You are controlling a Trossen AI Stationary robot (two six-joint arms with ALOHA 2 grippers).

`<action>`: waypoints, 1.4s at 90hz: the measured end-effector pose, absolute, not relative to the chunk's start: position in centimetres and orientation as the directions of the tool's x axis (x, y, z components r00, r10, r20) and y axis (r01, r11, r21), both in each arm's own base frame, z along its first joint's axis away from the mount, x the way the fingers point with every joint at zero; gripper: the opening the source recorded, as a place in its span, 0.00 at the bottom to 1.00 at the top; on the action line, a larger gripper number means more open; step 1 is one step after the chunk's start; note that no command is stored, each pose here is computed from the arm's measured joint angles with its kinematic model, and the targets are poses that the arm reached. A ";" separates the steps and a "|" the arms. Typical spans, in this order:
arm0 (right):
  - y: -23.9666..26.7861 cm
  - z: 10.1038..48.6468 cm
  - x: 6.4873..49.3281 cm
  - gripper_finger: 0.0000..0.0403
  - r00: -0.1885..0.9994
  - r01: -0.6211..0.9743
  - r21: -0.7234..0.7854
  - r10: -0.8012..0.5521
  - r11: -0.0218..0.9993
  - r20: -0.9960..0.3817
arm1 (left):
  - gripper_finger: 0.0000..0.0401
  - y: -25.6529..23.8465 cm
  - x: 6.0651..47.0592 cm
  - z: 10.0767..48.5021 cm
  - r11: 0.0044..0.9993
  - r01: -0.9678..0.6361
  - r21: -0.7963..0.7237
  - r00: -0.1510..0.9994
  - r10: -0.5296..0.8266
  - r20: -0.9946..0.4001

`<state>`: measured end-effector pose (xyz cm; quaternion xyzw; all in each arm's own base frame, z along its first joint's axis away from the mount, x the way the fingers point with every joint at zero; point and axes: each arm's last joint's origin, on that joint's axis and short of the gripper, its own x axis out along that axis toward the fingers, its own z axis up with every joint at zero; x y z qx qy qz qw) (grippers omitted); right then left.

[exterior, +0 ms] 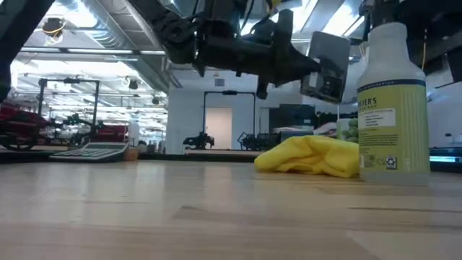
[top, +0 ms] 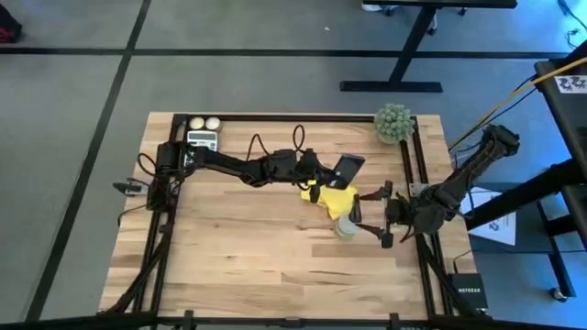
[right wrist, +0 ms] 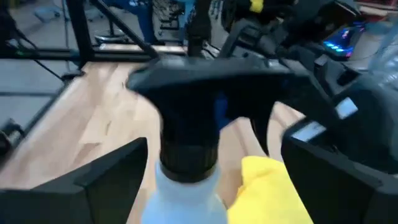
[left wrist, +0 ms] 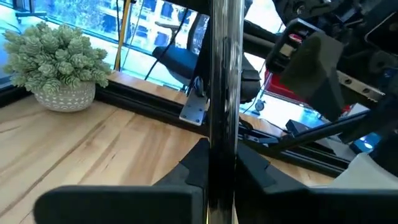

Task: Apply microfiber cloth
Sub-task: Spray the back of the black cellphone using the white spray bottle

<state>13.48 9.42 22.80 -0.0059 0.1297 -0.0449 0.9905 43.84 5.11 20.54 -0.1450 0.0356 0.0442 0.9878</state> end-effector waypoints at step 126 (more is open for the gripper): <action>8.9 22.7 15.9 0.66 0.968 0.043 -0.027 -0.049 0.999 -0.244 | 0.05 2.9 45.7 22.6 0.985 0.018 -0.174 1.000 -0.021 -0.017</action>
